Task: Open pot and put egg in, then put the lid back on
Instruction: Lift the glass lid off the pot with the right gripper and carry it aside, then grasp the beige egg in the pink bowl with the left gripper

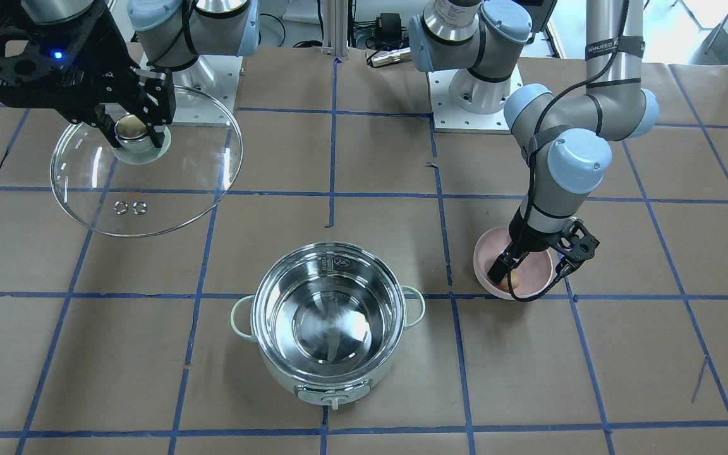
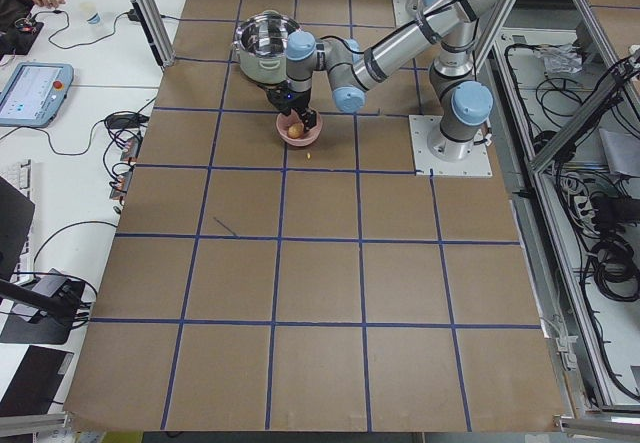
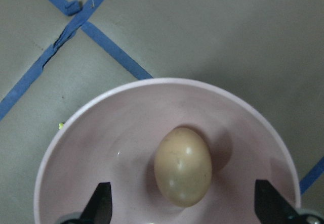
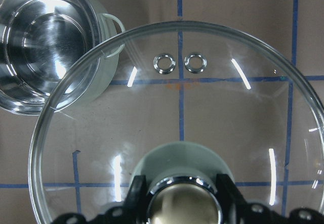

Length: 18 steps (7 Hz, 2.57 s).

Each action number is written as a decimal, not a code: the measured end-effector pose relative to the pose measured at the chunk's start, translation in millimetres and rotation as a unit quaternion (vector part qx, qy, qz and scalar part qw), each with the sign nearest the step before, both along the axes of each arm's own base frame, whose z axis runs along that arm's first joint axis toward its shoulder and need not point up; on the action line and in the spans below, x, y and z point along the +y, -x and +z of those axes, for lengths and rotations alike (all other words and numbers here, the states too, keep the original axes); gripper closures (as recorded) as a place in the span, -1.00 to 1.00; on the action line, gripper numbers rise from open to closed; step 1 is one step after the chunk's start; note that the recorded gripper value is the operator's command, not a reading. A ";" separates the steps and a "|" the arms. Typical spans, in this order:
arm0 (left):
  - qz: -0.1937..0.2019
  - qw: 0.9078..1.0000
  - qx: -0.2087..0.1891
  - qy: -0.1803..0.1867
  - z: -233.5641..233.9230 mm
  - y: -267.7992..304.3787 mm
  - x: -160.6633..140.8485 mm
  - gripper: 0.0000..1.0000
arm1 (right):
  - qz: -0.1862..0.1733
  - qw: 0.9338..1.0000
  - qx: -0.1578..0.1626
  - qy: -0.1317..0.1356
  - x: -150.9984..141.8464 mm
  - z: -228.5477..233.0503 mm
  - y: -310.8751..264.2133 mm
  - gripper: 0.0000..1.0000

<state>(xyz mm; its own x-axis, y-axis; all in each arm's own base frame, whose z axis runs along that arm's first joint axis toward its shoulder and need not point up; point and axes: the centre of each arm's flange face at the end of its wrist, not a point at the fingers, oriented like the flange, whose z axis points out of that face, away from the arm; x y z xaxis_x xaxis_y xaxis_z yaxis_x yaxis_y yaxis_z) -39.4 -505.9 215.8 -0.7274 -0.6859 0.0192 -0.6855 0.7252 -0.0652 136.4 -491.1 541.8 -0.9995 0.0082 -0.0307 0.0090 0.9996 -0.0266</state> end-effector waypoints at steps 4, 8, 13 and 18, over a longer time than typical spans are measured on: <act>0.012 1.000 0.002 -0.008 -7.0 -2.5 3.3 -0.90 | 0.022 1.000 0.002 -0.006 23.2 -7.5 -0.9 0.91; 0.028 0.999 0.004 -0.016 -15.2 -2.7 6.4 -0.90 | 0.023 1.000 0.013 -0.007 32.7 -9.9 -0.4 0.91; 0.031 0.999 0.003 -0.015 -15.0 -3.4 3.7 -0.90 | 0.026 1.000 0.012 -0.007 33.7 -10.8 -2.7 0.91; 0.024 1.000 -0.004 0.006 -25.0 -6.0 -6.3 -0.90 | 0.027 1.000 0.011 -0.008 33.8 -11.0 -2.9 0.91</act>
